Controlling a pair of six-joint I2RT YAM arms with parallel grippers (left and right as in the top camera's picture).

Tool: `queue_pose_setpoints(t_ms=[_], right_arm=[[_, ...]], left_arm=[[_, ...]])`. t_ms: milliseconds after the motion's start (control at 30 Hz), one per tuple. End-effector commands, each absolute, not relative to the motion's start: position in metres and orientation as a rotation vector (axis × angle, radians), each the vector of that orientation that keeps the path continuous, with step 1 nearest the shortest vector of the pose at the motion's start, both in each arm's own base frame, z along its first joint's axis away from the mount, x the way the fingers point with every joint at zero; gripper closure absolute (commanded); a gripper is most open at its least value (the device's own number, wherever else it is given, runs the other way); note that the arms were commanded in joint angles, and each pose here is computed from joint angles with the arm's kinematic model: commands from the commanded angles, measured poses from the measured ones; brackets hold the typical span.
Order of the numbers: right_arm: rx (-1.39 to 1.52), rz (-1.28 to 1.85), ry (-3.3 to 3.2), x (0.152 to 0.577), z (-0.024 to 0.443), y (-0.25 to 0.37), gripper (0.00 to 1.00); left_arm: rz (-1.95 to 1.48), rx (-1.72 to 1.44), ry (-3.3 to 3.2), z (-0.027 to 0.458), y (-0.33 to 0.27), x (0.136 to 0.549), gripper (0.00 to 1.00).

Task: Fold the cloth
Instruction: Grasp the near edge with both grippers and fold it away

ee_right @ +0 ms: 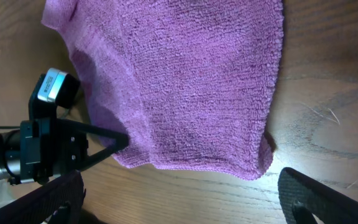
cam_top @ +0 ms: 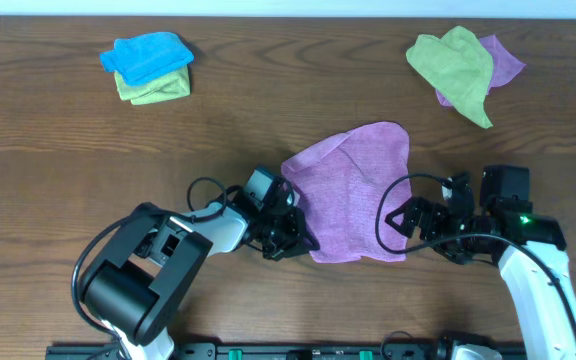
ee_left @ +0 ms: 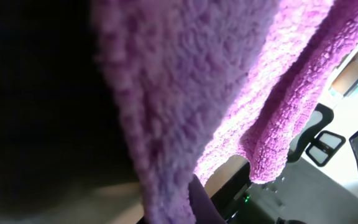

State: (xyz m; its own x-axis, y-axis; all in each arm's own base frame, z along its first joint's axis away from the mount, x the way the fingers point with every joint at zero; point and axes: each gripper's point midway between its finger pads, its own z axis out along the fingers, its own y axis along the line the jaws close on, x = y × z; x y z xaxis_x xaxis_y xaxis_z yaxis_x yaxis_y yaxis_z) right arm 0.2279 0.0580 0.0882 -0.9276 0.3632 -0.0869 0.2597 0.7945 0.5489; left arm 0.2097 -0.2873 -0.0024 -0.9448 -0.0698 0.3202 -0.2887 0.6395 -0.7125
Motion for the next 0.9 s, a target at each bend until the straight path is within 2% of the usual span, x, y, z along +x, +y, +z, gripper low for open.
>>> queue_pose_setpoints(t_ms=[0, 100, 267, 500, 867], right_arm=[[0.477, 0.799, 2.802, 0.223, 0.080, 0.056, 0.01], [0.488, 0.805, 2.817, 0.215, 0.065, 0.057, 0.02], [0.565, 0.870, 2.815, 0.198, 0.032, 0.065, 0.14], [0.632, 0.889, 2.800, 0.188, 0.010, 0.067, 0.14], [0.663, 0.894, 2.767, 0.194, 0.009, 0.068, 0.13]], left_arm=[[1.199, 0.272, -2.616, -0.012, -0.270, 0.213, 0.94], [1.276, 0.283, -2.603, -0.001, -0.260, 0.226, 0.94], [1.341, 0.345, -2.604, 0.007, -0.244, 0.244, 0.95], [1.339, 0.368, -2.601, 0.005, -0.228, 0.247, 0.94], [1.270, 0.464, -2.592, -0.002, -0.184, 0.243, 0.94]])
